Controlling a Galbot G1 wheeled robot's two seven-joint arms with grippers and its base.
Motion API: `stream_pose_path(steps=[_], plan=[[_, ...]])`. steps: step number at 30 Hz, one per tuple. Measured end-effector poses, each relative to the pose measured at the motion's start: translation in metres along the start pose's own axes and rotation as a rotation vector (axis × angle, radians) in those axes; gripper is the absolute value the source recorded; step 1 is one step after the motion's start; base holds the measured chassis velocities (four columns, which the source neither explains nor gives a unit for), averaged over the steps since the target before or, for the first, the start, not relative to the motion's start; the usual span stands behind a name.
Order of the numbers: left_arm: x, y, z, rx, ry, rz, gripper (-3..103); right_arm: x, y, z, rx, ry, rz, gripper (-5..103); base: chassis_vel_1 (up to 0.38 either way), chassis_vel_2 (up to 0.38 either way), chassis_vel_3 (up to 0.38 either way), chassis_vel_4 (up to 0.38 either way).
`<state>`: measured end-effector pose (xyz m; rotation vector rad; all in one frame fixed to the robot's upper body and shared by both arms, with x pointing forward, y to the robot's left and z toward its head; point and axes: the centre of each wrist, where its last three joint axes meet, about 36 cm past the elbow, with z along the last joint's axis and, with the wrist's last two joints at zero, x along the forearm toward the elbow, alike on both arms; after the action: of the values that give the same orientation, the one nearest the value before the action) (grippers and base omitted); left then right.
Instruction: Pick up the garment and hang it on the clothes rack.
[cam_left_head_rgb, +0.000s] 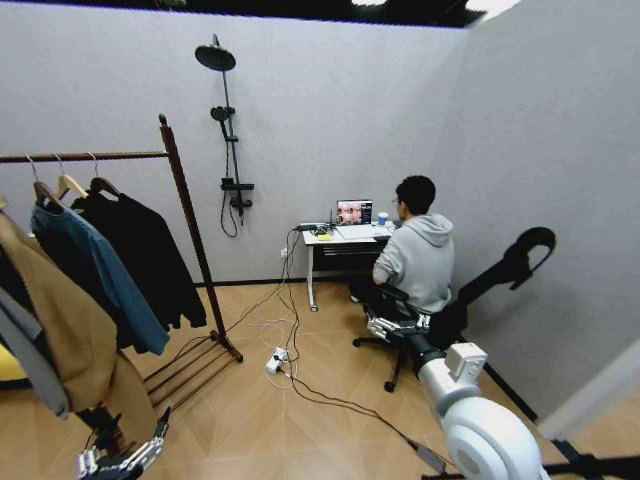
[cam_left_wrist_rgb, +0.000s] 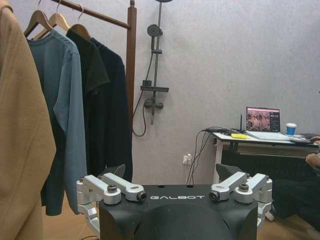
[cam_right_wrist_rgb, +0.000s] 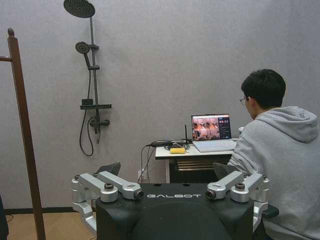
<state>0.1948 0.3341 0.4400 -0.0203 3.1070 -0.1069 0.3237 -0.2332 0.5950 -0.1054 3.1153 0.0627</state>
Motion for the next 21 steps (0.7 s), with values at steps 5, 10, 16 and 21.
stream_pose_path(steps=[5,10,16,21], plan=[[0.0000,0.0000,0.0000,0.000,0.000,0.000,100,-0.0017,-0.0003,0.0010,0.001,0.002,0.000,100,0.188,-0.189,-0.188,0.194],[0.0000,0.0000,0.0000,0.000,0.000,0.000,100,-0.0023,-0.0007,0.0019,0.002,0.006,-0.002,100,0.198,-0.184,-0.194,0.189],[0.0000,0.0000,0.0000,0.000,0.000,0.000,100,-0.0052,-0.0023,0.0031,0.004,0.006,-0.004,100,0.190,-0.183,-0.195,0.193],[0.0000,0.0000,0.0000,0.000,0.000,0.000,100,-0.0081,-0.0038,0.0070,0.000,0.005,-0.009,100,0.194,-0.169,-0.177,0.183]])
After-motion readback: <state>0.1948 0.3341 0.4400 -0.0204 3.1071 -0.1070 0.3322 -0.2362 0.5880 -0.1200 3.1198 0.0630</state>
